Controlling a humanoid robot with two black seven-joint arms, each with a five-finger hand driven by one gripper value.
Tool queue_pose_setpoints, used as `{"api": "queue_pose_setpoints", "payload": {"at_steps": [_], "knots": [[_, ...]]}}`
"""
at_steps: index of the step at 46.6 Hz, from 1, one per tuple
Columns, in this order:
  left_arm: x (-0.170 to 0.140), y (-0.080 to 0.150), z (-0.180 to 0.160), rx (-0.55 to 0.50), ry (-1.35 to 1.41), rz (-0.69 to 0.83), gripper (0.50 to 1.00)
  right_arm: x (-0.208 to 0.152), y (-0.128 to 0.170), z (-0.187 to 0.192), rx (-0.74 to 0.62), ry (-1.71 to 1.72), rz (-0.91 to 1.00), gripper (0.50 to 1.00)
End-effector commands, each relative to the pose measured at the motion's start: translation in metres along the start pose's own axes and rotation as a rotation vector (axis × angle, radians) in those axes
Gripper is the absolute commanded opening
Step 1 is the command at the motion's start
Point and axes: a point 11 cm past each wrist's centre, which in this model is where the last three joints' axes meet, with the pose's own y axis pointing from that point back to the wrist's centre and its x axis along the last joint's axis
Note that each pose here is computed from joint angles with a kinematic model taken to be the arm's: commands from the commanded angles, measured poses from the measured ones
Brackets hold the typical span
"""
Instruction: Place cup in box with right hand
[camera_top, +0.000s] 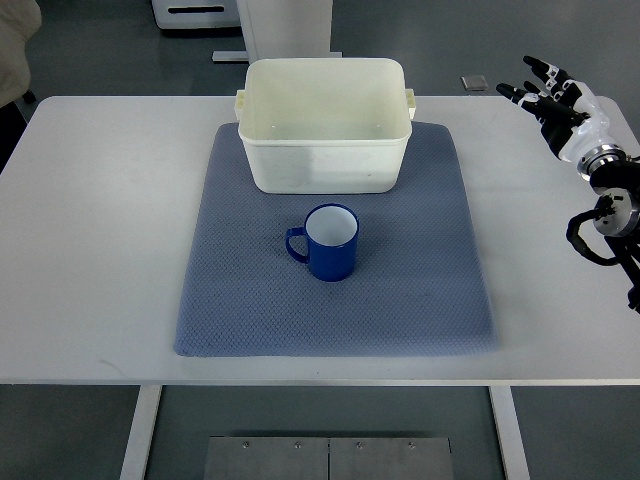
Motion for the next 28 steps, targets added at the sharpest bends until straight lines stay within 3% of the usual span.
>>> {"api": "queue_pose_setpoints", "payload": {"at_steps": [1,28], "knots": [[0.0,0.0,0.0001,0.0,0.0,0.0,1.0,0.0001,0.0,0.0,0.0,-0.001,0.0,1.0],[0.0,0.0,0.0002,-0.001,0.0,0.0,1.0,-0.0007,0.0001,0.0003,0.0,0.002,-0.002,1.0]]}}
